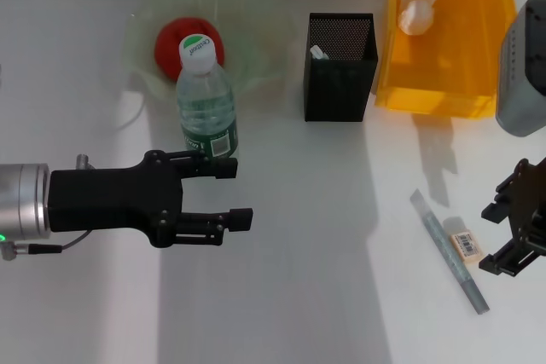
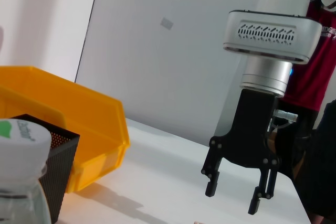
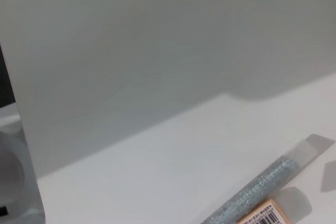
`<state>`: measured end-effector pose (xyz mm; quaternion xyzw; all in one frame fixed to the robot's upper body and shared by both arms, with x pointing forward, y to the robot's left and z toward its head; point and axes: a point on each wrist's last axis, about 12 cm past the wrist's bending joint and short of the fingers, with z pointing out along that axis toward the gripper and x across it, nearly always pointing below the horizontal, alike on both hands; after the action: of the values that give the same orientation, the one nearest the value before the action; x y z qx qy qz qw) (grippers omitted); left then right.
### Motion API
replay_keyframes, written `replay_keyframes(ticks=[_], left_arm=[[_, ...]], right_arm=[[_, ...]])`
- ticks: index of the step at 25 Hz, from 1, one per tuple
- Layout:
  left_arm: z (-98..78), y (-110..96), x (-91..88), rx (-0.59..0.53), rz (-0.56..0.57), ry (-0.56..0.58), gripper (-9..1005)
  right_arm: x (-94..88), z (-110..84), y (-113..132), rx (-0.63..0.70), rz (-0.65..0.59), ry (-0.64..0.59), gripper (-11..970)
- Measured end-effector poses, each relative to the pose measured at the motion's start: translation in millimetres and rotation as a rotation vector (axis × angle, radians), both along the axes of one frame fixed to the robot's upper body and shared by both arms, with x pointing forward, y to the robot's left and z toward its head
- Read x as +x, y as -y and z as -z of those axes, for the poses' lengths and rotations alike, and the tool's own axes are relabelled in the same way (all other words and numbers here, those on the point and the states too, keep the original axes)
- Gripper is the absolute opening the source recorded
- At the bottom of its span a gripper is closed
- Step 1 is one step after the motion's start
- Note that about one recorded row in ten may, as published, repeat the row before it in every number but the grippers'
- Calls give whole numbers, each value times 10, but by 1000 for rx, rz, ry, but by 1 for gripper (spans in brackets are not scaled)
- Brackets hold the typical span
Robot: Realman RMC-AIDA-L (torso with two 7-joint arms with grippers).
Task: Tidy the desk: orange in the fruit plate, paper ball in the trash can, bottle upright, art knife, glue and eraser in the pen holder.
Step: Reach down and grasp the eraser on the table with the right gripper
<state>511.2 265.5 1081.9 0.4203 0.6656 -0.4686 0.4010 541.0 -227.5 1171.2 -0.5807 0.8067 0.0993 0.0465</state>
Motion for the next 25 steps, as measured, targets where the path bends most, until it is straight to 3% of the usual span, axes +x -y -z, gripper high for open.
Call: replay_keyframes(ticks=[6,12,25], left_arm=[[-2,5,3,-4,-1,0,795],[-10,39,16,-23,4,-7,795],[-29,86,48,-52,-2,-8,795]], right_arm=[[3,61,-74,-52,-141,12,688],[53,286,-119,-154,-275,48,667],[87,416,-275,-171,-413,119,620]])
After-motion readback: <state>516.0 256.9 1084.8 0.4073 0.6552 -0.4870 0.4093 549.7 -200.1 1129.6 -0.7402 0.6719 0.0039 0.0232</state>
